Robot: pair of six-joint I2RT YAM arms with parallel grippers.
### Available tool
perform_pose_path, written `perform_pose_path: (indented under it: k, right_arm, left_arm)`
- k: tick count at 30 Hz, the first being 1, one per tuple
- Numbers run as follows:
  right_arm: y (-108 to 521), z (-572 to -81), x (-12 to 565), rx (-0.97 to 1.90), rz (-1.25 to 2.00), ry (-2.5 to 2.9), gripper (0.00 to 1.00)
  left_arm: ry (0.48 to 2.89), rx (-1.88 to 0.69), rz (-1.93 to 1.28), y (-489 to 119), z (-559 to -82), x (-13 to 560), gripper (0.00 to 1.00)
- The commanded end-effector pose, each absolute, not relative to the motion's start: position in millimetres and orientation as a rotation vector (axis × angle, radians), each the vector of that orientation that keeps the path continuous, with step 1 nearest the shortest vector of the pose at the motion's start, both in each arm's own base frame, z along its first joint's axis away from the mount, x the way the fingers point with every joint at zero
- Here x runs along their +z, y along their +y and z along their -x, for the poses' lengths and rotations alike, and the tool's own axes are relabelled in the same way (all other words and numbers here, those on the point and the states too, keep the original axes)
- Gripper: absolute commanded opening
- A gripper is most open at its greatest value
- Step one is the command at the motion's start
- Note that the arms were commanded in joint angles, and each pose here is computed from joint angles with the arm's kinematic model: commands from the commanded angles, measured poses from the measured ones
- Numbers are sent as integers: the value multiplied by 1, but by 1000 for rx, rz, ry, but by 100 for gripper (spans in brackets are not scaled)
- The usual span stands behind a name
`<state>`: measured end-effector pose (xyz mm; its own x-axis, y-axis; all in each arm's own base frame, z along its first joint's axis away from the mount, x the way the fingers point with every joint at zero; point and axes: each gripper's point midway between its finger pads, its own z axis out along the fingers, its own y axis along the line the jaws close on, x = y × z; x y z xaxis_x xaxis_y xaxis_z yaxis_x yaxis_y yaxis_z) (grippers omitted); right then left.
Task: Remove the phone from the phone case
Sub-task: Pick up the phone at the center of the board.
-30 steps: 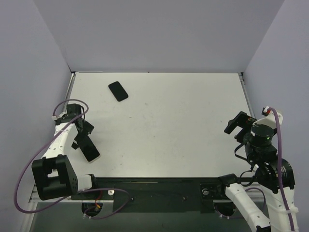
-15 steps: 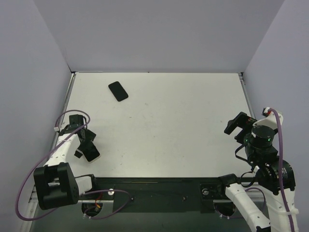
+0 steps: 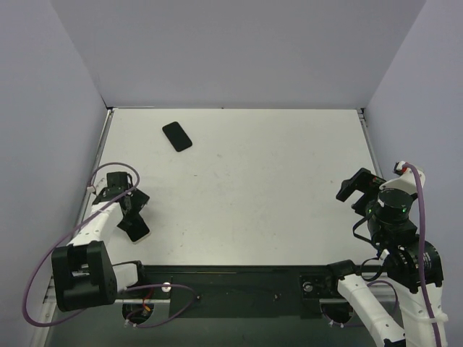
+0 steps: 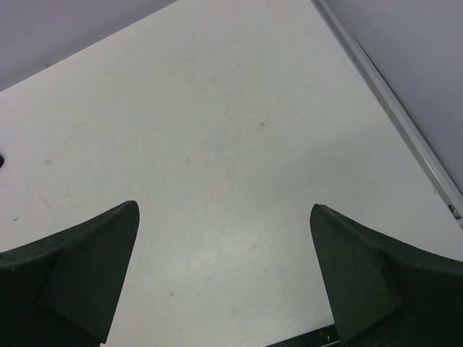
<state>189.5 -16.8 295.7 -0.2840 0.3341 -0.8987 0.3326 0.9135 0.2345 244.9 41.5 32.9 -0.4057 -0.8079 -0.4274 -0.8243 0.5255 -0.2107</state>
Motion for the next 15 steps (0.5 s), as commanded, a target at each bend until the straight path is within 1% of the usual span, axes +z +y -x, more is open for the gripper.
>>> perform_pose_path:
  k: [1, 8, 9, 15]
  right_arm:
    - [-14, -197, 296, 21, -503, 1878, 99]
    - [-13, -196, 296, 29, -501, 1876, 99]
    - [-14, -196, 295, 26, -503, 1876, 99]
    - [-15, -196, 296, 14, -499, 1877, 99]
  left_arm:
    - [2352, -117, 1331, 6, -252, 21, 97]
    - [2351, -158, 1324, -13, -263, 18, 97]
    - [2367, -166, 1282, -22, -265, 20, 97]
    - [2355, -29, 1278, -8, -254, 22, 97]
